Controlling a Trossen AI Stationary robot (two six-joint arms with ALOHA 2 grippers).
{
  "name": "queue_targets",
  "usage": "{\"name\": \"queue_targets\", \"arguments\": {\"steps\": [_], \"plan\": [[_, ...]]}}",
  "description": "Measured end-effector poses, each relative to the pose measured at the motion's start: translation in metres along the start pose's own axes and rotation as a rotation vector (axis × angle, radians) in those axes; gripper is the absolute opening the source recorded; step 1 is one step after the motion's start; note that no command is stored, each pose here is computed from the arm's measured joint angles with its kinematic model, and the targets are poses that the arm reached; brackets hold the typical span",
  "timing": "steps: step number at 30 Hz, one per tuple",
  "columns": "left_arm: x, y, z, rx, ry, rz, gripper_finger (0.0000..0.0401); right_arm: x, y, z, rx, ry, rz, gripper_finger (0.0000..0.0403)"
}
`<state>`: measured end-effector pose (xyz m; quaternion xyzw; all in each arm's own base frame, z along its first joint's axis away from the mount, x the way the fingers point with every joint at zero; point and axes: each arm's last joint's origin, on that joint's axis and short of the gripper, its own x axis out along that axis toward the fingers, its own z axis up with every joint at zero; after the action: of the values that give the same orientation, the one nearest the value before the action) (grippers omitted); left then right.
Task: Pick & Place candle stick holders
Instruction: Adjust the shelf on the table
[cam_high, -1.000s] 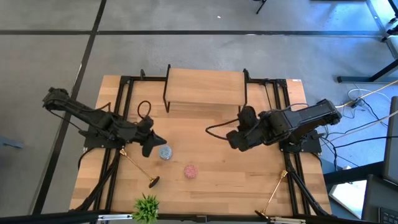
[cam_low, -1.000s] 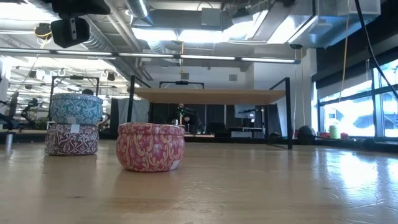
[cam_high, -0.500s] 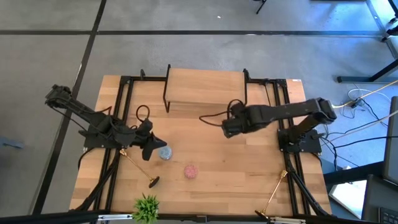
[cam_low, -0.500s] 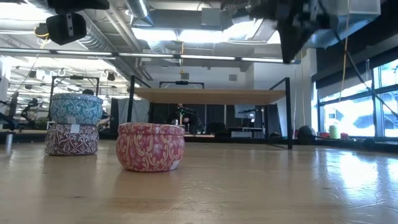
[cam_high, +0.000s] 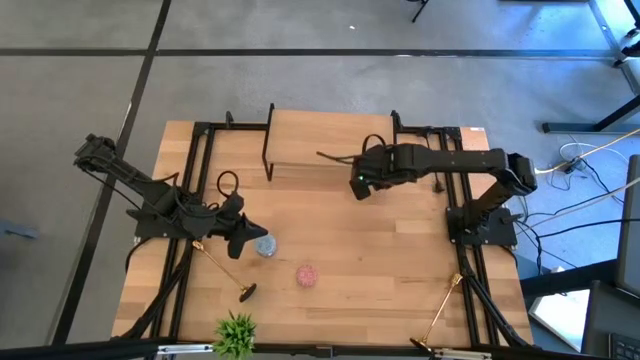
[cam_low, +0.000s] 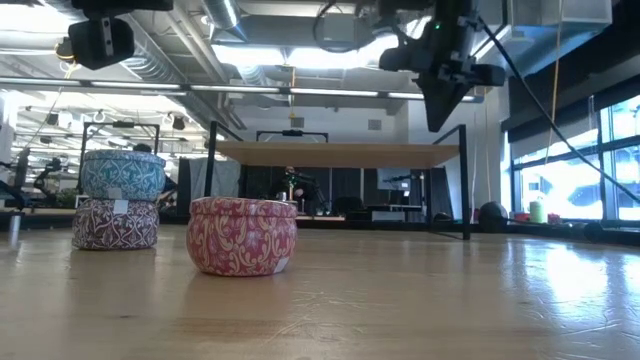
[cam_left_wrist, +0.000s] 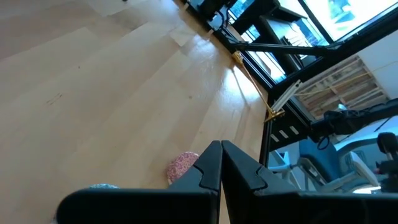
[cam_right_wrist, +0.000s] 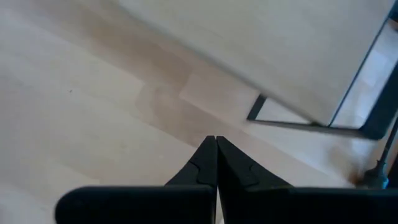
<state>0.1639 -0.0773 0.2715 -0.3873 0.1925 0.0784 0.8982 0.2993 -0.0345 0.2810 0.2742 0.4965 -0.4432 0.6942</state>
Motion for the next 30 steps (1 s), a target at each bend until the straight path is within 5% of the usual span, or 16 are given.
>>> {"name": "queue_targets", "arguments": {"steps": [17,30], "plan": [[-0.001,-0.001,-0.002,0.006,-0.007,0.0,0.0001,0.02,-0.005,0.024,0.048,0.038,0.034,0.0],[-0.001,-0.001,-0.002,-0.007,-0.011,0.002,0.0001,0.036,0.004,0.024,0.046,-0.031,-0.067,0.0]]}}
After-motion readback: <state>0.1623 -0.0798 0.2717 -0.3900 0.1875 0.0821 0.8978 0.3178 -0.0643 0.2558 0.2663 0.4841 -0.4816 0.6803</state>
